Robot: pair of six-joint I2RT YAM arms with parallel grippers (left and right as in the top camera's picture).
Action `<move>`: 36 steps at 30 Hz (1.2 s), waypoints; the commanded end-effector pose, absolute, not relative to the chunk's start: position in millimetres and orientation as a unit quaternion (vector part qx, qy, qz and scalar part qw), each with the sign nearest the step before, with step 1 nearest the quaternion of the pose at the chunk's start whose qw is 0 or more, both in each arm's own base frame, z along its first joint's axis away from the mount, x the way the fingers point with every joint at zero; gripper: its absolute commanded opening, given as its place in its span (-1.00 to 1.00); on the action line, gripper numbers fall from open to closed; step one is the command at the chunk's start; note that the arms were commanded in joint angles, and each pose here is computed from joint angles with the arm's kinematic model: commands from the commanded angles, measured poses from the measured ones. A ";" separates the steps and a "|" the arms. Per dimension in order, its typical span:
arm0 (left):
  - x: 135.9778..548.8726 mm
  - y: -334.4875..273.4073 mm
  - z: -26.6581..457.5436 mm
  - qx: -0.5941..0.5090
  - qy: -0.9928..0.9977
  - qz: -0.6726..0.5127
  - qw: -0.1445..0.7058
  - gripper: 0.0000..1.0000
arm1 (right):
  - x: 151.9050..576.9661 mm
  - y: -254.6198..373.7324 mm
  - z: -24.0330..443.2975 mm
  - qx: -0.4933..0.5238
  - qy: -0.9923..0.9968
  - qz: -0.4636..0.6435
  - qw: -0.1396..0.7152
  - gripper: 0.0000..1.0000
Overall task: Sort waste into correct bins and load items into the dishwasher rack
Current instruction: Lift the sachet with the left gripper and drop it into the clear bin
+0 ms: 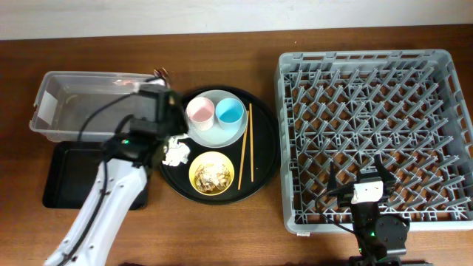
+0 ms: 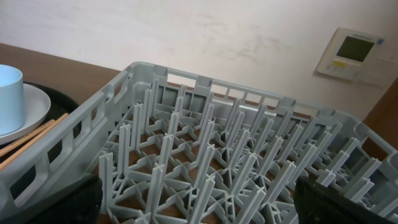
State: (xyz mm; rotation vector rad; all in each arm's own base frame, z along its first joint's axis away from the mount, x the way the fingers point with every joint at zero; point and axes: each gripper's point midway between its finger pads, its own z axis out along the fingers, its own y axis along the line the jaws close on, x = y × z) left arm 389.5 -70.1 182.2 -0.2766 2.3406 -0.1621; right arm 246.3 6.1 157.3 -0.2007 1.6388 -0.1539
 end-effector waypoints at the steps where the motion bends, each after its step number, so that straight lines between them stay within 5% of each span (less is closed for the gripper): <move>1: 405.4 -28.2 194.0 -0.160 0.897 -0.039 0.410 -0.99 | 246.1 7.8 154.4 -0.094 0.730 -0.068 0.673 0.97; 10: 438.1 99.4 135.3 -0.293 0.871 0.026 0.394 -0.90 | 246.1 7.8 154.4 -0.094 0.730 -0.068 0.673 0.97; 11: 440.2 108.3 131.5 -0.300 0.867 0.029 0.396 -0.59 | 246.1 7.8 154.4 -0.094 0.730 -0.068 0.673 0.97; 12: 441.6 113.6 133.0 -0.305 0.863 0.030 0.401 0.34 | 246.1 7.8 154.4 -0.094 0.730 -0.068 0.673 0.97; 13: 444.6 116.9 138.0 -0.307 0.858 0.029 0.412 0.74 | 246.1 7.8 154.4 -0.095 0.730 -0.068 0.673 0.97; 14: 448.5 116.7 149.1 -0.296 0.855 0.027 0.426 0.86 | 246.1 7.8 154.4 -0.094 0.730 -0.068 0.673 0.97; 20: 399.9 28.3 208.0 -0.230 0.883 -0.069 0.403 0.78 | 246.1 7.8 154.4 -0.094 0.730 -0.068 0.673 0.97; 24: 342.7 -53.7 223.9 -0.133 0.916 -0.137 0.353 0.01 | 246.1 7.8 154.4 -0.094 0.730 -0.068 0.673 0.97; 25: 325.7 -69.2 219.5 -0.111 0.927 -0.140 0.330 0.00 | 246.1 7.8 154.4 -0.094 0.730 -0.068 0.673 0.97; 26: 314.9 -77.1 215.1 -0.098 0.935 -0.140 0.312 0.01 | 246.1 7.8 154.4 -0.094 0.730 -0.068 0.673 0.97; 27: 301.3 -83.2 206.8 -0.077 0.946 -0.133 0.286 0.31 | 246.1 7.8 154.4 -0.094 0.730 -0.068 0.673 0.97; 29: 283.9 -88.5 195.4 -0.017 0.960 -0.112 0.256 0.54 | 246.1 7.8 154.4 -0.094 0.730 -0.068 0.673 0.97; 36: 290.8 -69.6 187.1 0.152 0.952 0.000 0.265 0.51 | 246.1 7.8 154.4 -0.094 0.730 -0.068 0.673 0.97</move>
